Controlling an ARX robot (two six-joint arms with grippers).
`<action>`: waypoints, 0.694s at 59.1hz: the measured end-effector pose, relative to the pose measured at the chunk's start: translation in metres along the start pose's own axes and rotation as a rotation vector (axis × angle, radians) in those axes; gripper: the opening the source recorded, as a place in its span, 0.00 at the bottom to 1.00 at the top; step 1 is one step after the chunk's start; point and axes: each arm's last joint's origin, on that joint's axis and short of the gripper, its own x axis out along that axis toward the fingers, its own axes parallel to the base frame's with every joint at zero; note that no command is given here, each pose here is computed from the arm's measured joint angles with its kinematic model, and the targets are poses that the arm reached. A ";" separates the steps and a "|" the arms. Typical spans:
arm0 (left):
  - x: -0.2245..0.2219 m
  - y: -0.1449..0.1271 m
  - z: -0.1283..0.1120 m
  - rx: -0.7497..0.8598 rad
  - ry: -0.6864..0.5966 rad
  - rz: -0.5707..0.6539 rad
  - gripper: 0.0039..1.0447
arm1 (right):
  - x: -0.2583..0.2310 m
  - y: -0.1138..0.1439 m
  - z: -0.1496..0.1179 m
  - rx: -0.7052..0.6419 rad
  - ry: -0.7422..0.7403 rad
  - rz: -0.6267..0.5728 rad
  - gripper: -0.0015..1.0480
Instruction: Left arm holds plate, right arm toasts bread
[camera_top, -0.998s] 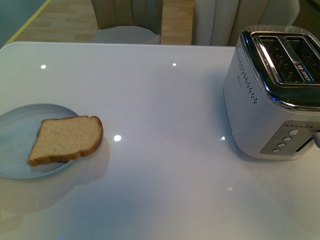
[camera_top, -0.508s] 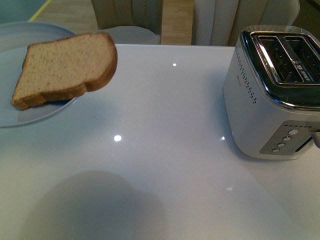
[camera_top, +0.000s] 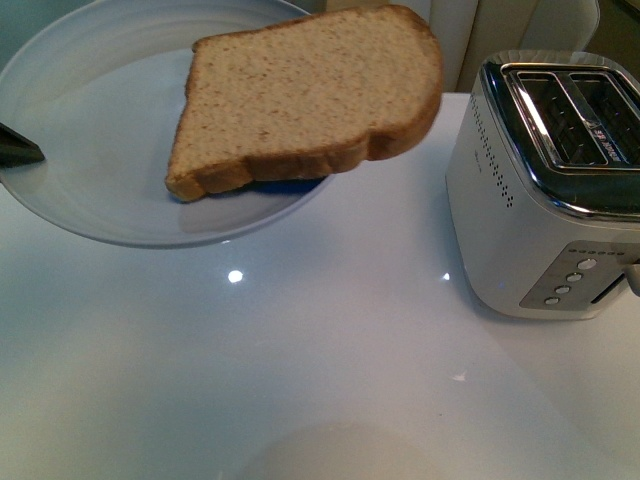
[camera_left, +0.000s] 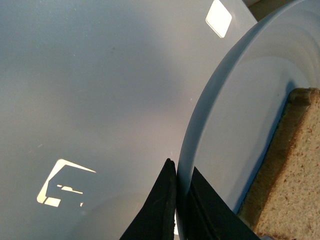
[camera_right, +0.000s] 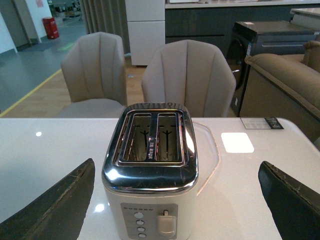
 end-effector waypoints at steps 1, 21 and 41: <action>0.000 -0.002 -0.002 -0.002 0.003 0.003 0.03 | 0.000 0.000 0.000 0.000 0.000 0.000 0.92; 0.001 -0.030 -0.026 0.021 0.041 -0.009 0.03 | 0.001 0.002 -0.011 0.218 0.467 -0.276 0.92; 0.006 -0.044 -0.032 0.028 0.064 -0.027 0.03 | 0.023 0.012 0.008 0.363 0.396 -0.172 0.92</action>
